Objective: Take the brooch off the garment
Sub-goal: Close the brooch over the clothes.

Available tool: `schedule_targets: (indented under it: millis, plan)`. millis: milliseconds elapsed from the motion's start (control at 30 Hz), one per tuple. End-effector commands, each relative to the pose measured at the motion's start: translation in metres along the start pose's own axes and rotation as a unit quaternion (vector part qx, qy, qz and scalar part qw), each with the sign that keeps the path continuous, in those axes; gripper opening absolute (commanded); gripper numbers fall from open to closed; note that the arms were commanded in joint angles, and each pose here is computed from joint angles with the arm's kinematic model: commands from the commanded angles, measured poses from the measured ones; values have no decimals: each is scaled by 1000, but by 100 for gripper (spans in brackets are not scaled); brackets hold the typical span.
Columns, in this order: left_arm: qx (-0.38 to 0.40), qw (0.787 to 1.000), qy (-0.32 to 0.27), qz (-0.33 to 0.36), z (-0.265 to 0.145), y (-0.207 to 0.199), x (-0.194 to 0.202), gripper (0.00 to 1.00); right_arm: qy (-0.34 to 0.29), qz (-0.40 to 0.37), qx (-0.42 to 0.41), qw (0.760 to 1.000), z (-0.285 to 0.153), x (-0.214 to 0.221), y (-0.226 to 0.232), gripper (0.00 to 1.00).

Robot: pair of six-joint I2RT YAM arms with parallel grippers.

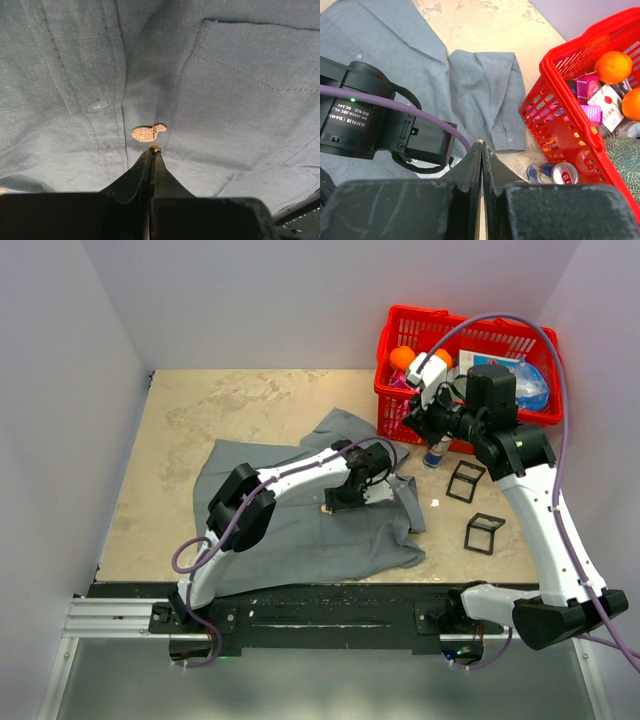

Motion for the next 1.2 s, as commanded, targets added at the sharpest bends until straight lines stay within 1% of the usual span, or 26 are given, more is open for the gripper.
schedule_targets:
  millis: [0, 733, 1033, 1167]
  plan:
    - [-14, 1000, -11, -3, -2, 6, -10, 0, -20, -8, 5, 1000, 0, -11, -3, 3]
    - [-24, 1000, -8, -7, 7, 10, -12, 0, -16, -4, 8, 1000, 3, -8, -5, 3]
    - [-14, 1000, 13, -8, 12, 7, 3, 0, -16, 0, 5, 1000, 6, -7, -5, 4]
    - [-4, 1000, 6, -9, 16, 4, 0, 0, -16, 0, 5, 1000, 6, -7, -5, 4]
Point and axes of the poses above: each gripper's point midway between its finger pads, its own z axis out along the fingers, its own y axis along the line the jaws close on, x = y × z, the point moved 1 cm from there along -z, back along the fingers, and after that the axes turned 4 degrees about z, right-handed, at the moved point
